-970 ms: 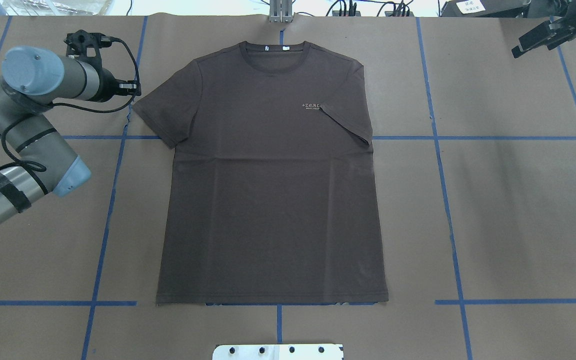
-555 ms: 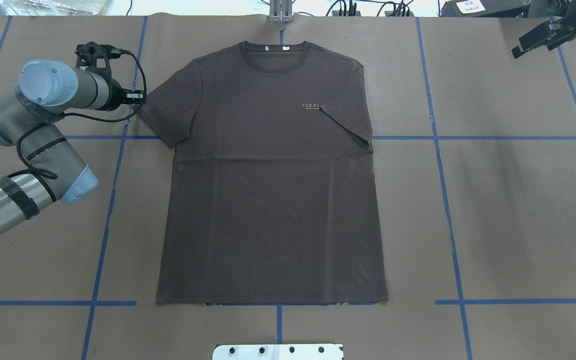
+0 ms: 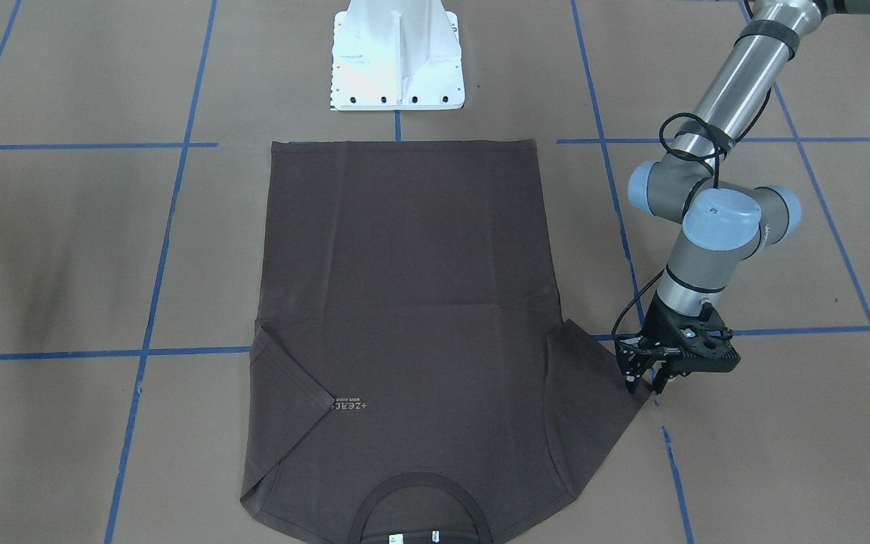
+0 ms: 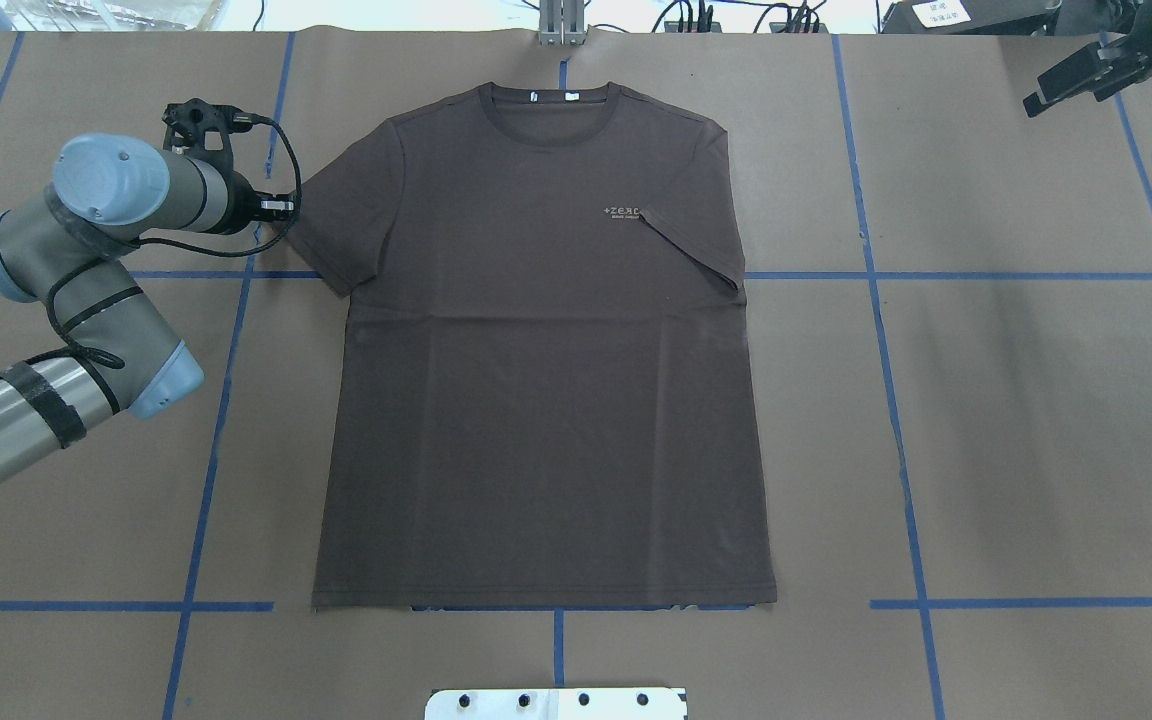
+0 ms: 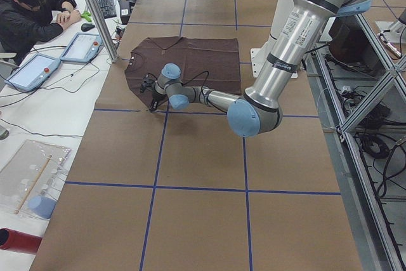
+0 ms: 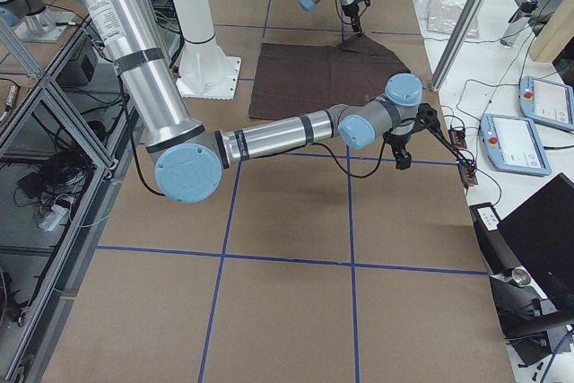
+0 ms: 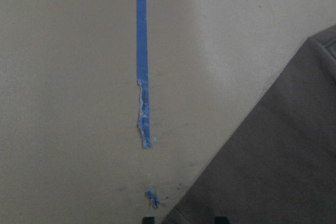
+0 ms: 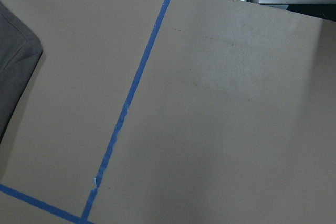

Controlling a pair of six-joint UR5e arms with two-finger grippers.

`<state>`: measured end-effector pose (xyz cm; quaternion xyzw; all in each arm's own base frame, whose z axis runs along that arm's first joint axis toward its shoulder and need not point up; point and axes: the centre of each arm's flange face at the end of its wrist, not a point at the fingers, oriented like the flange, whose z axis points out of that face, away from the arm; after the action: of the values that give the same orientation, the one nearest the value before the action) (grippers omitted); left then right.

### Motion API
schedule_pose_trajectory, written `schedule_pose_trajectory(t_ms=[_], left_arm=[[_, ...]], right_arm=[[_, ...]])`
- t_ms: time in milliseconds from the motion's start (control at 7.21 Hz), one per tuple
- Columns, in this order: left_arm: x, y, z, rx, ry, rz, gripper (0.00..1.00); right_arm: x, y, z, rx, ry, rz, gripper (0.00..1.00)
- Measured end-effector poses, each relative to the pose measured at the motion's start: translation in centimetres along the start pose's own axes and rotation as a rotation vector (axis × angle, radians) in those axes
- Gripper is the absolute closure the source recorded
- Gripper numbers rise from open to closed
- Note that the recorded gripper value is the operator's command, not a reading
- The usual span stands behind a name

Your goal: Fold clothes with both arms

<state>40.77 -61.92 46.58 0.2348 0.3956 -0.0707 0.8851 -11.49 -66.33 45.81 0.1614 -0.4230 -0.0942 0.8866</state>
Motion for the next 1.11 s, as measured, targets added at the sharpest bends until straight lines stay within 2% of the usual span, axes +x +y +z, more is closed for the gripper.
schedule_pose_trajectory(t_ms=[139,693,970,1109], left_arm=[[0.0,0.0,0.0,0.0,0.0,-0.001,1.0],[1.3,0.0,-0.2,0.001,0.015,0.001,1.0],[4.5,-1.8,-1.3,0.011,0.036,-0.006,1.0],[7.3,-3.2,-2.1,0.002,0.027,-0.023,1.0]], right_arm=[[0.0,0.0,0.0,0.0,0.0,0.0,0.0],[0.1,0.1,0.0,0.0,0.0,0.001,0.0],[0.1,0.1,0.0,0.0,0.0,0.001,0.0],[0.1,0.1,0.0,0.0,0.0,0.002,0.0]])
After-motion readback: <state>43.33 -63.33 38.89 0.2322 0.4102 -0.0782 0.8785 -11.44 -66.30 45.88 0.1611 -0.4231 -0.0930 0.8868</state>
